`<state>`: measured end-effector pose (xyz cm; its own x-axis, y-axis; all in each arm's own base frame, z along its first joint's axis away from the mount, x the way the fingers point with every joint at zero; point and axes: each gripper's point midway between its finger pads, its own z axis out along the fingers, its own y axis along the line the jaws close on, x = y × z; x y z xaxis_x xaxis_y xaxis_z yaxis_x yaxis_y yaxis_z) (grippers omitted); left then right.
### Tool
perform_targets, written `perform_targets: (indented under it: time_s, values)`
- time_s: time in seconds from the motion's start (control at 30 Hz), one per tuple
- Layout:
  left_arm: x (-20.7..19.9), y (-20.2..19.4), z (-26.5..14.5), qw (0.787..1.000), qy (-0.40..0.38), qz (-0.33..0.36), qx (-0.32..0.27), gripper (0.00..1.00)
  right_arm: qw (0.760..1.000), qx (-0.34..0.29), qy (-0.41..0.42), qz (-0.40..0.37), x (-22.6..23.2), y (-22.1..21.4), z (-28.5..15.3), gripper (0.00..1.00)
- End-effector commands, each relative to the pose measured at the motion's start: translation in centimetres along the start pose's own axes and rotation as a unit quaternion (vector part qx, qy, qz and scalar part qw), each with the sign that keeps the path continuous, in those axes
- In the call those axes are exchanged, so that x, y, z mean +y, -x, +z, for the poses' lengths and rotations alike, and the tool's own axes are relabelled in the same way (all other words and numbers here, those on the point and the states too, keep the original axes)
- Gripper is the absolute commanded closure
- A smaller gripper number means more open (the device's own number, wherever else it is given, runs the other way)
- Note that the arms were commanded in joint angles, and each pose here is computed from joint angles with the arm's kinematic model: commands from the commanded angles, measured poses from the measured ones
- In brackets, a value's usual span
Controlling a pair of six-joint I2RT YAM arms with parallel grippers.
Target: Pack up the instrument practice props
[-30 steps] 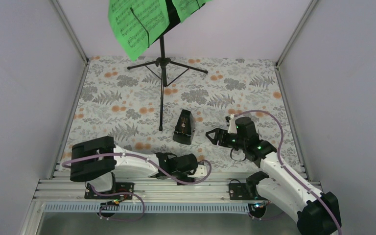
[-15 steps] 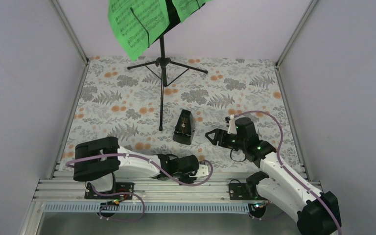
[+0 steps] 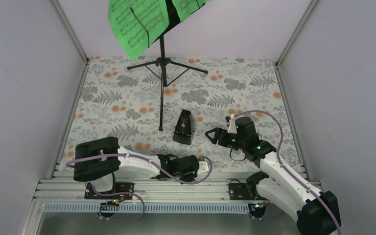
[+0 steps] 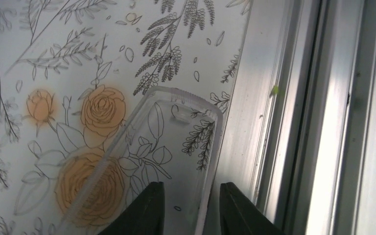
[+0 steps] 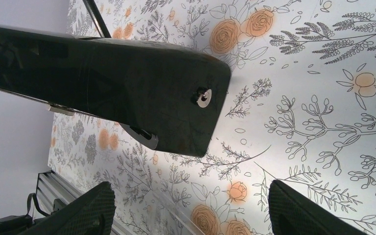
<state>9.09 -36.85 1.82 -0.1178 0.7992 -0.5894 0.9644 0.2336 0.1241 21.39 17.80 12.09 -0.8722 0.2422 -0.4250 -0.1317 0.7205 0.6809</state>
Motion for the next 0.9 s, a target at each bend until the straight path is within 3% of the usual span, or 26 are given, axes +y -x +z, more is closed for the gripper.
perform_targets:
  time_s: [0.0,0.07,0.17,0.5,0.7,0.87]
  values:
    - [0.6,-0.2,-0.1,1.0,0.021,-0.016,0.0,0.64,1.0,-0.009,-0.002,0.011,-0.2,0.3,0.0,0.26]
    - [0.6,-0.5,-0.3,1.0,0.022,-0.018,0.002,0.58,1.0,-0.01,-0.002,0.012,-0.3,0.4,0.0,0.26]
    - [0.6,-1.0,-0.3,1.0,0.021,-0.018,0.007,0.58,1.0,-0.014,-0.002,0.013,-0.3,0.5,0.0,0.25]
    - [0.7,-1.2,-0.5,0.999,0.025,-0.029,0.004,0.91,1.0,-0.023,-0.008,0.012,-0.5,0.7,-0.2,0.25]
    - [1.5,1.0,-2.2,0.997,0.04,-0.057,-0.039,0.98,0.999,-0.048,-0.01,0.007,-0.2,1.6,-1.0,0.2]
    - [3.2,3.3,-4.7,0.989,0.059,-0.106,-0.089,0.98,0.996,-0.091,0.0,0.01,0.7,2.8,-2.6,0.08]
